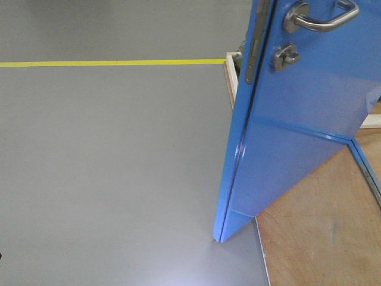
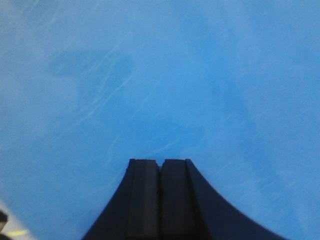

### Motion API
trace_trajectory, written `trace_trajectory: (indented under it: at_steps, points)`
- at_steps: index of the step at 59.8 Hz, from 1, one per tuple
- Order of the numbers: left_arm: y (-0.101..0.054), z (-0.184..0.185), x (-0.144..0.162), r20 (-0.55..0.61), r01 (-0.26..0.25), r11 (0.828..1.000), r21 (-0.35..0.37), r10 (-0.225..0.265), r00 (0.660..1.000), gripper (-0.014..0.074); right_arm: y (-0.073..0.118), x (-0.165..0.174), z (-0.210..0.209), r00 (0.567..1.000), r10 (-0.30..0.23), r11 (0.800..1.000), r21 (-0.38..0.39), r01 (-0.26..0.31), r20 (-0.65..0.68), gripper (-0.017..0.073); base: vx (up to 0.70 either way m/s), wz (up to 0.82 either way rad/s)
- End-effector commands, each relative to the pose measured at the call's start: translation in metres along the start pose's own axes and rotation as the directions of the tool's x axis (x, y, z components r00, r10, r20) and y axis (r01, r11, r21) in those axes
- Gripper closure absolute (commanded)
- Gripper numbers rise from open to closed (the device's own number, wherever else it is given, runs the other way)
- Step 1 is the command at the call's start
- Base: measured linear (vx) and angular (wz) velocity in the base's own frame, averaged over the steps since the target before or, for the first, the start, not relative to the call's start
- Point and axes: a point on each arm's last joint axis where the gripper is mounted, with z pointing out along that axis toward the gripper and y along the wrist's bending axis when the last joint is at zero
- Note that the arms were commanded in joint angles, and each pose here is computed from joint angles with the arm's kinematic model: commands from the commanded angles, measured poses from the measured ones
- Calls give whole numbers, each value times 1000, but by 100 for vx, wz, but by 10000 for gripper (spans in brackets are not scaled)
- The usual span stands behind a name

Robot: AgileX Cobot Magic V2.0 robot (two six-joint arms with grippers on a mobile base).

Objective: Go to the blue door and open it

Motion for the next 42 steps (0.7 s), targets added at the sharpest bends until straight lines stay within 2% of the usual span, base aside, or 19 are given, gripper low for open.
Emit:
trace_trajectory:
  at_steps: [1,17,32,42]
  points:
    - [0,-1,-6,92,2,1000,5,-3,996,524,24,-15,-13,997,2,999,-49,1,74,567,0,0]
    - [0,-1,-6,92,2,1000,5,-3,996,524,27,-15,-12,997,4,999,-53,0,82,567,0,0]
    - [0,-1,-6,92,2,1000,5,-3,996,524,12,-13,1,990,9,1000,17,-11,140,567,0,0]
    - [0,-1,-6,92,2,1000,5,-3,996,524,9,-14,2,986,9,999,38,-16,169,567,0,0]
